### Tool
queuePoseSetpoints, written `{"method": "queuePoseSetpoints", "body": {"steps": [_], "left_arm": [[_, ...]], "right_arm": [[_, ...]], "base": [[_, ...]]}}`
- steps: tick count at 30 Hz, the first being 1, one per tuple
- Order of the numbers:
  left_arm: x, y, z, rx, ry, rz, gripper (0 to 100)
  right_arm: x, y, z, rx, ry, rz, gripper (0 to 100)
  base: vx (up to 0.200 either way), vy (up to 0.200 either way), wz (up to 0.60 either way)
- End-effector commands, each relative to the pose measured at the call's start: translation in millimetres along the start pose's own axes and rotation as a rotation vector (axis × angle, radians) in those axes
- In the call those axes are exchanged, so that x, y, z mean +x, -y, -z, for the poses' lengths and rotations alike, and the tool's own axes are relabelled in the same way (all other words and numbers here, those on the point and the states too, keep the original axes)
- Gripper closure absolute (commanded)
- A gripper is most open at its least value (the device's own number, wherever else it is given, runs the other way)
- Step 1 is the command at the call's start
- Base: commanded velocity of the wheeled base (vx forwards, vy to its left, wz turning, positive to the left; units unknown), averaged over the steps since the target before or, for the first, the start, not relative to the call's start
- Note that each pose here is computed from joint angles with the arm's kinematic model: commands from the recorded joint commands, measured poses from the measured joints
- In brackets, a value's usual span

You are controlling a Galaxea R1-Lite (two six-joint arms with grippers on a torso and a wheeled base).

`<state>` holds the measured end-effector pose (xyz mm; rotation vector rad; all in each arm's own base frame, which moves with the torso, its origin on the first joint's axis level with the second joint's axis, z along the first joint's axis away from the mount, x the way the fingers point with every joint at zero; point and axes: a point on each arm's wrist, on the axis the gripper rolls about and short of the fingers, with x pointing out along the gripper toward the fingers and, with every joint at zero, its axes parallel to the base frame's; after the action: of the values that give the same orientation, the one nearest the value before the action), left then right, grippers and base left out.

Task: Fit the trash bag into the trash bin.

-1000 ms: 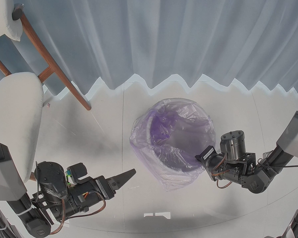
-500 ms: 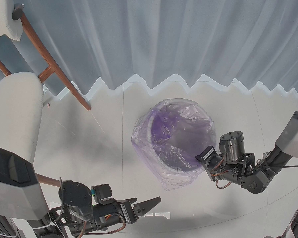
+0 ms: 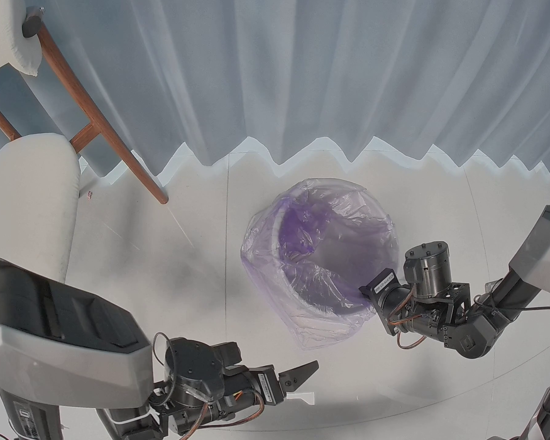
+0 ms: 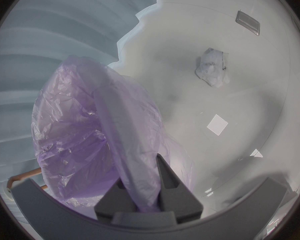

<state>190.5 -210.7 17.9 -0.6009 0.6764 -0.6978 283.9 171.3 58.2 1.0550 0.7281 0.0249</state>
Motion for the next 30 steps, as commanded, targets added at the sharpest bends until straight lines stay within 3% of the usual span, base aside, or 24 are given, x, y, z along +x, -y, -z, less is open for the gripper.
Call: {"method": "queuePoseSetpoints", "body": {"steps": [1,9,15,23,30], "left_arm": [[21.0,-18.7,2.1,-0.018,0.005,-0.05,0],[40.5,-42.1,-21.0,-0.052,0.09,-0.072,0],[48.5,-53.9,-15.1,-0.059,0.057,-0.084,0],[47.0,-85.4,-13.2,-0.094,0.063,-0.193,0],[38.3,-90.7,-12.7,-0.108,0.055,-0.224,0]], "right_arm": [[-4.3,-3.2,1.6,0.008,-0.004,-0.013,100],[-6.2,-4.5,6.3,0.006,-0.016,-0.019,100],[-7.4,-6.6,5.5,0.041,-0.014,-0.026,100],[-8.7,-12.4,3.8,0.058,-0.009,-0.048,100],[-9.8,-15.1,2.4,0.067,-0.005,-0.06,100]], "base": [[0.0,0.0,0.0],[0.0,0.0,0.0],[0.0,0.0,0.0],[0.0,0.0,0.0],[0.0,0.0,0.0]]}}
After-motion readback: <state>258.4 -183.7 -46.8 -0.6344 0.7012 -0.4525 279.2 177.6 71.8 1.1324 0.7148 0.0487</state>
